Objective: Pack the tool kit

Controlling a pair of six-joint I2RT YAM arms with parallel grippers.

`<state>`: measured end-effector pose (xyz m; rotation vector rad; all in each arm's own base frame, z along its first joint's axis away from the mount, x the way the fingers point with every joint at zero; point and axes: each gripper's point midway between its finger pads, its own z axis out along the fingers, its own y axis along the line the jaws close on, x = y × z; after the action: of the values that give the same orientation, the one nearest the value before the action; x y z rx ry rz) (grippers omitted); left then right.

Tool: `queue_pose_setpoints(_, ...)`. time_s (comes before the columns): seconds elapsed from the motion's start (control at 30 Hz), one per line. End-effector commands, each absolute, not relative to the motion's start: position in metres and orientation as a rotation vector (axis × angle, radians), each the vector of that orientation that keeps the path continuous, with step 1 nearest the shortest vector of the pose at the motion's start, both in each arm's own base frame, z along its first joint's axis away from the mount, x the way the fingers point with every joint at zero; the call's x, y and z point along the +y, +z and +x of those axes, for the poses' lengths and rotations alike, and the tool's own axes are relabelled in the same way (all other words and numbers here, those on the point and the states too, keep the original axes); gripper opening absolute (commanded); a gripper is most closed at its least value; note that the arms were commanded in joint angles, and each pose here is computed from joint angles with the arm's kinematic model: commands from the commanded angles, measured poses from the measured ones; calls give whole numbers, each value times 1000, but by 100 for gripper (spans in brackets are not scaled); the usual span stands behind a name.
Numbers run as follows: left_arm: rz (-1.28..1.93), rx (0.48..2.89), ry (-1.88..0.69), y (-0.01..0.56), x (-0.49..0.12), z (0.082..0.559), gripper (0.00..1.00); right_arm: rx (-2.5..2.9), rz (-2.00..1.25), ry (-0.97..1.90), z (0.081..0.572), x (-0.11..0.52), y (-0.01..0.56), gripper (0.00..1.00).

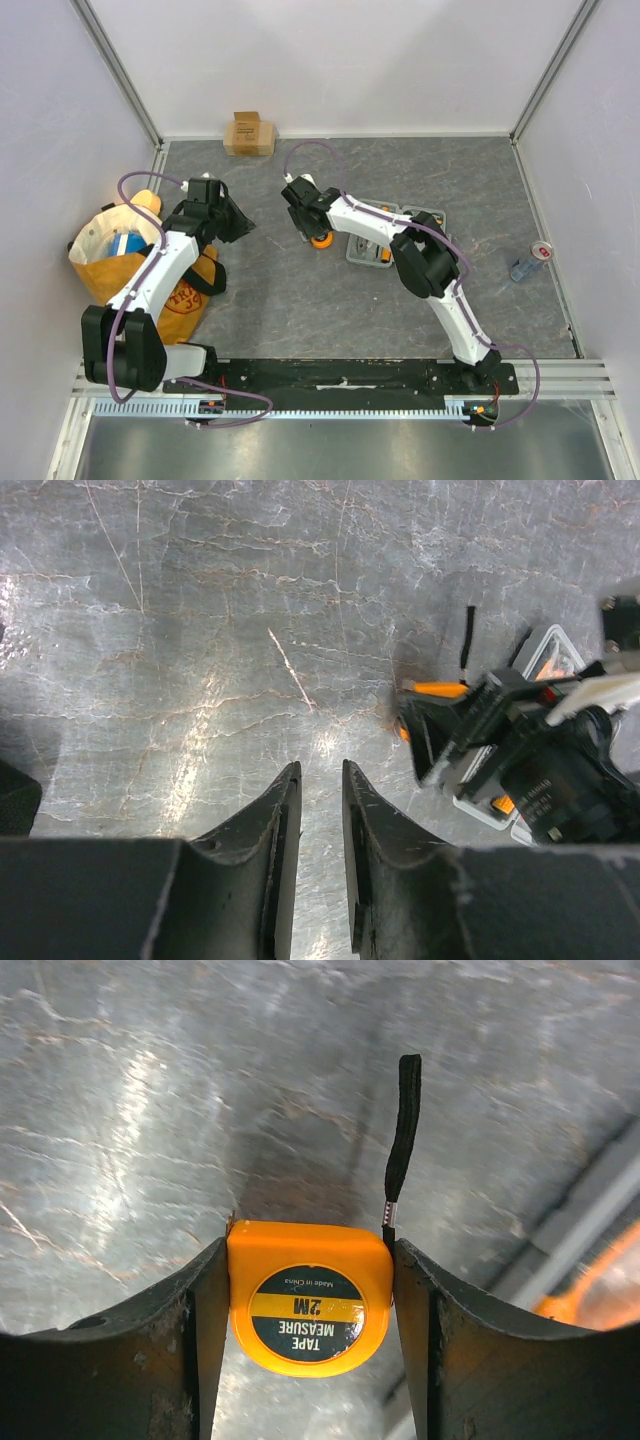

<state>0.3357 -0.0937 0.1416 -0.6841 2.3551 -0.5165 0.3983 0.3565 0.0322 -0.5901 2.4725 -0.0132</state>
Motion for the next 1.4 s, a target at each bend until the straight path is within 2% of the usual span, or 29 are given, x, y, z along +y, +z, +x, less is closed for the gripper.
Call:
queue_pose_setpoints(0.0,-604,2327,-536,148,-96,341,28,2365,-491,-79,401,329,110,41)
queue_pose_setpoints(0.23,-590,2332,-588,144,-103,340,28,2367,-363,-150,383,269,134,41)
queue_pose_setpoints(0.7,-560,2384,-675,121,-117,335,27,2456,54,-349,342,120,102,40)
queue_pose_setpoints(1.37,-557,2420,-713,105,-122,330,25,2530,173,-374,320,65,49,40)
